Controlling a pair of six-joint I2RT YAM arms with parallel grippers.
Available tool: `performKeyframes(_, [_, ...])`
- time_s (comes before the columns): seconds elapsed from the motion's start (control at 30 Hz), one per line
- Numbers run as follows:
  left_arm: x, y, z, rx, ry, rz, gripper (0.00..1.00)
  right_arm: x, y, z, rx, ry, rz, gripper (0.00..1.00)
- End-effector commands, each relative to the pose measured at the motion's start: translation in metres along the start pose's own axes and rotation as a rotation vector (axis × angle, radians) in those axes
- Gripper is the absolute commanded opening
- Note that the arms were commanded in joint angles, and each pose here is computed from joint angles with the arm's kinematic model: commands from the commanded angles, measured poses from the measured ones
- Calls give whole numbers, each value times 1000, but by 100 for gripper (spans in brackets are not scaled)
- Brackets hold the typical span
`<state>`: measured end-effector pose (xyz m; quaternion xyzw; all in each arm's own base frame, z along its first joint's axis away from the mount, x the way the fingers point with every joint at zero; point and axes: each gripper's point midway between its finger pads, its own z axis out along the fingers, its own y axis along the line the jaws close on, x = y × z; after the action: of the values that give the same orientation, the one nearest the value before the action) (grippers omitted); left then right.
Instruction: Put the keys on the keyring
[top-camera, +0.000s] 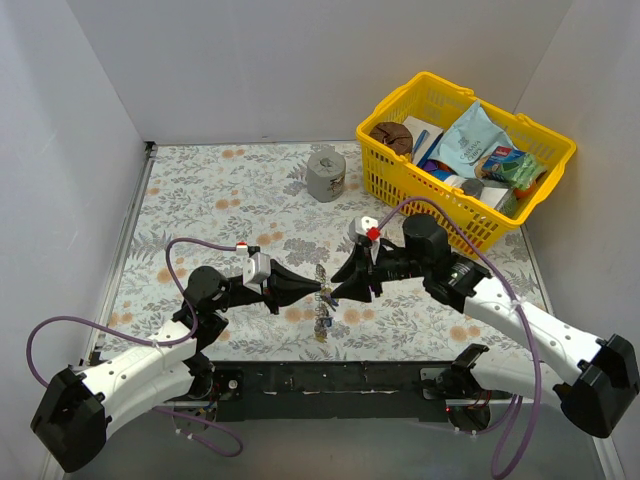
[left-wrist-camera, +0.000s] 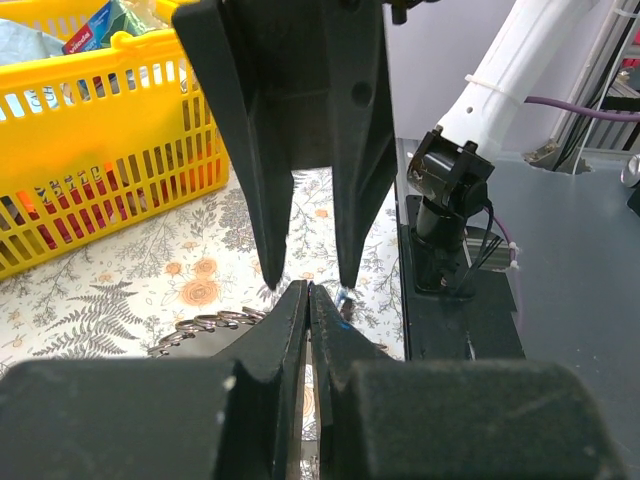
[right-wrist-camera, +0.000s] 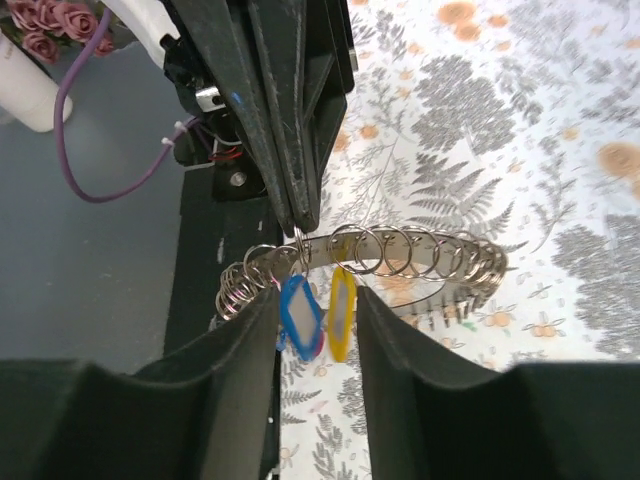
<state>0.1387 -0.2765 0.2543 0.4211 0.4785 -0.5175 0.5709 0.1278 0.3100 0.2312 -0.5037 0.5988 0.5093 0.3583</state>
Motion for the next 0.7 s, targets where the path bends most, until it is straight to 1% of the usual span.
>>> performKeyframes(0.0, [-33, -1, 4, 6, -77, 85, 0, -20, 3, -12, 52, -67, -106, 51])
performKeyframes(0.1, [-34, -2, 4, 12, -80, 84, 0, -25, 9, -12, 18, -87, -129, 58])
performKeyframes(0.23, [-35, -2, 5, 11, -82, 82, 0, -28, 15, -9, -28, -98, -120, 59])
performKeyframes(0.33, [-36, -2, 5, 14, -82, 83, 0, -30, 14, -7, -33, -102, -120, 56])
performKeyframes(0.37, [-36, -2, 5, 14, -82, 85, 0, -29, 14, -6, -35, -102, -98, 55])
performKeyframes(0.4, [-36, -2, 5, 13, -80, 86, 0, -29, 14, -6, -37, -101, -93, 52])
performKeyframes(0.5, [-35, -2, 5, 13, -77, 84, 0, -30, 15, -3, -56, -103, -80, 48])
performKeyframes(0.67, [-37, -2, 6, 15, -79, 83, 0, -31, 16, 0, -81, -122, -68, 44])
